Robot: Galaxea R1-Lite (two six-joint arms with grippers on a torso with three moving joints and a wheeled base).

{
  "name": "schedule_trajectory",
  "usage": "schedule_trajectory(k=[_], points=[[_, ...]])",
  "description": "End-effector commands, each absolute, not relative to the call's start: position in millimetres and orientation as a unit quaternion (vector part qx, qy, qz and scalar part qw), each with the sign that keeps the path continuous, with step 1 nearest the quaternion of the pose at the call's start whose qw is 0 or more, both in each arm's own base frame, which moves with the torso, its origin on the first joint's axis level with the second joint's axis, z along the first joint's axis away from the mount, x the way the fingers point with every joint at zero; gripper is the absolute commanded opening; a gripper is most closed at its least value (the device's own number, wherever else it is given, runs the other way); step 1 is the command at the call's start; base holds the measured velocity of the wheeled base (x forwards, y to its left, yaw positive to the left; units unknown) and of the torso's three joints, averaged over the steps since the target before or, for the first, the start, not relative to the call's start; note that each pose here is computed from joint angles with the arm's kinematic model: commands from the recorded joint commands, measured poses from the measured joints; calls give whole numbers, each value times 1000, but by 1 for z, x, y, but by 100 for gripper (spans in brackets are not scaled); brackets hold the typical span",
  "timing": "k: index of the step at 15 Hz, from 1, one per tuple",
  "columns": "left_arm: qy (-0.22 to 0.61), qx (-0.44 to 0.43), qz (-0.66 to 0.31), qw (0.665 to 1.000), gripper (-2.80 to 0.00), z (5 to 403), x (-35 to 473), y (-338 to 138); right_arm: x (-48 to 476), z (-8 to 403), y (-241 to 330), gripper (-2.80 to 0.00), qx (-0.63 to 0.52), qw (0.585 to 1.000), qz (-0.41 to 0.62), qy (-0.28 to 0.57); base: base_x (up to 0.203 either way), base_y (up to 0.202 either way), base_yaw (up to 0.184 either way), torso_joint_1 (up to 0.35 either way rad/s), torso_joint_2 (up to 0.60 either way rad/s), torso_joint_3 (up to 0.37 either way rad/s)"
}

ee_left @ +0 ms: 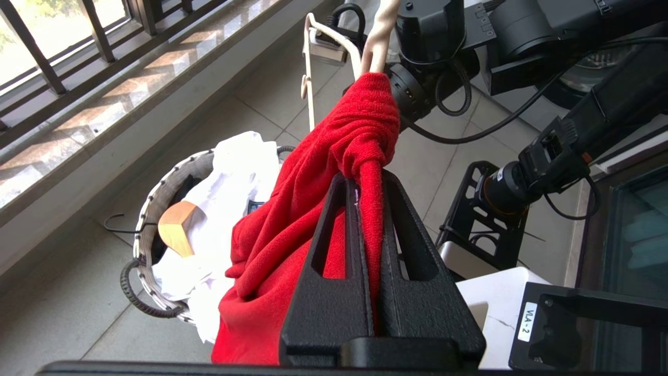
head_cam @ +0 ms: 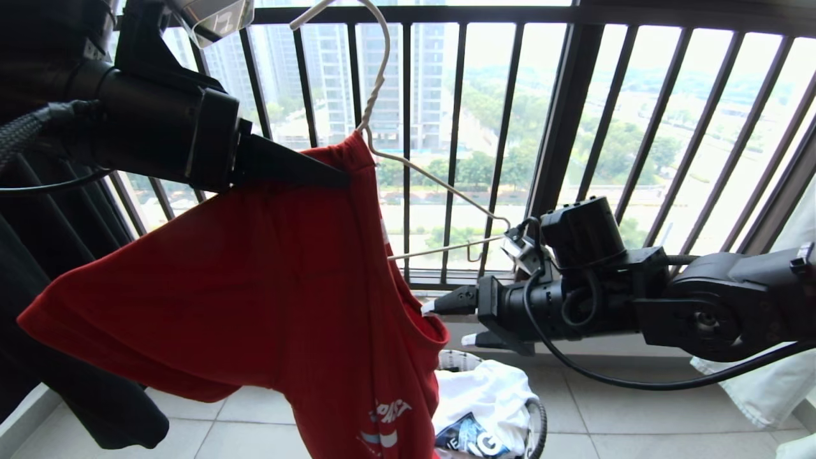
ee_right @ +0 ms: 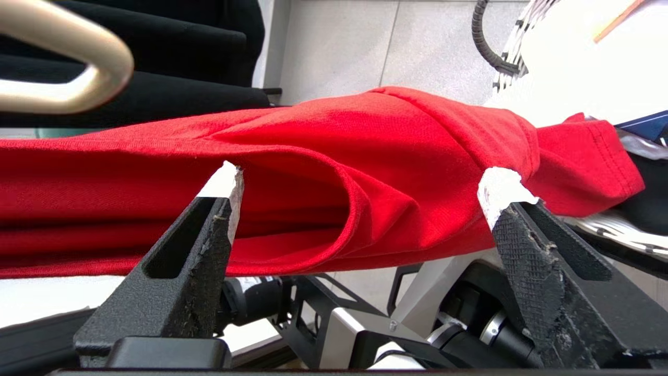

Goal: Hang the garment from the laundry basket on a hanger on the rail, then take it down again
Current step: Hang the clothes on the clothes rack

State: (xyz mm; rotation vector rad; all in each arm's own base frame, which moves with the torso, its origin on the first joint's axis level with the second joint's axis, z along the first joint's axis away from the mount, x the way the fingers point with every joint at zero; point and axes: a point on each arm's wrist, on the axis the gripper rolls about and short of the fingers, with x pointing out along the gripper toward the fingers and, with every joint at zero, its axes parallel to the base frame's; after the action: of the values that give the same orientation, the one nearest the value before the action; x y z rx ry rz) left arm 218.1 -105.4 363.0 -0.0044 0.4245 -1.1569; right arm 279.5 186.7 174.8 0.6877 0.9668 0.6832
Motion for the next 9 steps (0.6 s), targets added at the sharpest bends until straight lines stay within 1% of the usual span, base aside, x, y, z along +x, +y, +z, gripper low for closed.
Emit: schedule_trajectory(k=[1, 6, 7, 9], points=[[199, -3, -542, 816, -280, 363, 216, -103, 283, 167, 189, 0, 317, 772, 309, 457, 0, 0, 0, 0, 0, 0], [188, -13, -534, 824, -280, 366, 218, -100, 285, 155, 199, 0, 304, 776, 293, 468, 0, 0, 0, 0, 0, 0], [186, -16, -532, 826, -280, 366, 220, -99, 285, 155, 199, -280, 303, 776, 293, 469, 0, 0, 0, 0, 0, 0], [181, -18, -531, 828, -280, 366, 220, -99, 285, 155, 199, -280, 302, 776, 291, 471, 0, 0, 0, 0, 0, 0]])
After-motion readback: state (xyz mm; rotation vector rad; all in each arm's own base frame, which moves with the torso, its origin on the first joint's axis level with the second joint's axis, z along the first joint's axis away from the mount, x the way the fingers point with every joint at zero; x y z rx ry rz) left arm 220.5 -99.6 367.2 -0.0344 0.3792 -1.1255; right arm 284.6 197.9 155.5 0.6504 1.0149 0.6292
